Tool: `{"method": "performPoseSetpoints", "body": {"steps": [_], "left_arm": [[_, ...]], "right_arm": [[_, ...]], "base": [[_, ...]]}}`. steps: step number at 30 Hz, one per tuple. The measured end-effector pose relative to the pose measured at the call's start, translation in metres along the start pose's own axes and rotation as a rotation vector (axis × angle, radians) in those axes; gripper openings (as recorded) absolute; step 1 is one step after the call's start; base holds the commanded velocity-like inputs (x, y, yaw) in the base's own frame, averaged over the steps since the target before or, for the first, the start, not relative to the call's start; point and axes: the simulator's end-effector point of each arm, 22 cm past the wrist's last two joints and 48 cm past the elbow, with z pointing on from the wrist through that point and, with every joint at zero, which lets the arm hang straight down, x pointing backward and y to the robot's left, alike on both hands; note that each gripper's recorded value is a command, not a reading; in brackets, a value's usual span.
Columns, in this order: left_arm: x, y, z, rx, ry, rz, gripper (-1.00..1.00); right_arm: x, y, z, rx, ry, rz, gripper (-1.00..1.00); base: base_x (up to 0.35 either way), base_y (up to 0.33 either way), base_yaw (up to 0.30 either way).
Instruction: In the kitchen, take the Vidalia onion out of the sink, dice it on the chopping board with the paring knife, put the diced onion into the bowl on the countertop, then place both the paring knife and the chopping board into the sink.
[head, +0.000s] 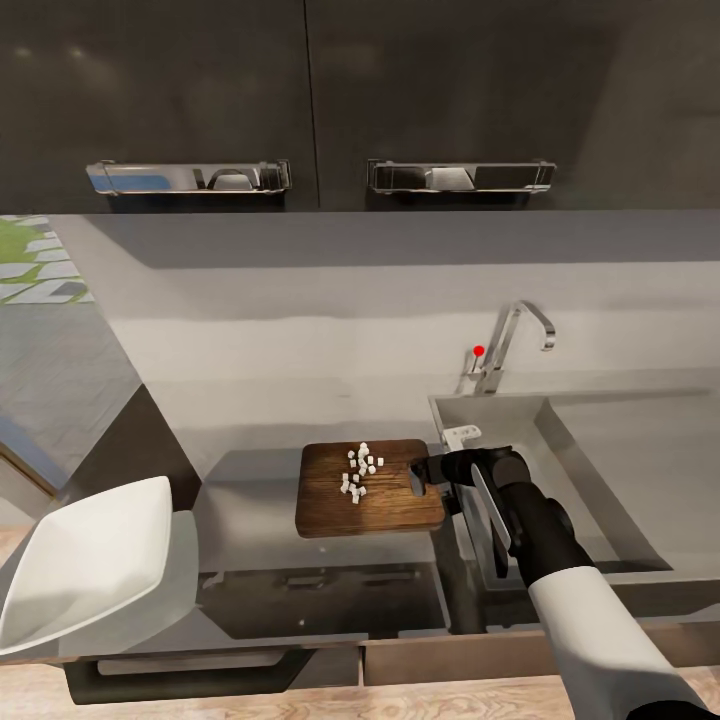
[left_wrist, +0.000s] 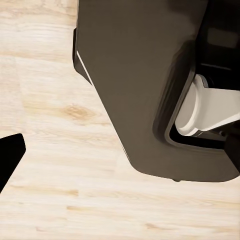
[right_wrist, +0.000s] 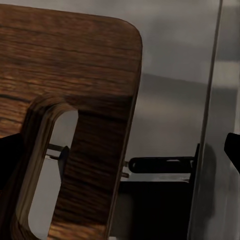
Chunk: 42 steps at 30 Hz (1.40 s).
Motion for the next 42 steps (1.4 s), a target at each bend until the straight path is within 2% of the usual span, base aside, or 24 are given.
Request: {"method": "performPoseSetpoints", "body": {"steps": [15,42], "left_arm": [[0.0,0.0,0.0,0.0,0.0,0.0,1.0],[0.0,-0.001,0.0,0.002,0.0,0.001,1.0]], "right_arm": [[0.013,0.001,0.007,-0.005,0.033,0.006,1.0],[0.013,0.001,0.007,-0.006,0.031,0.006,1.0]], "base": [[0.0,0.0,0.0],[0.0,0.0,0.0]]}}
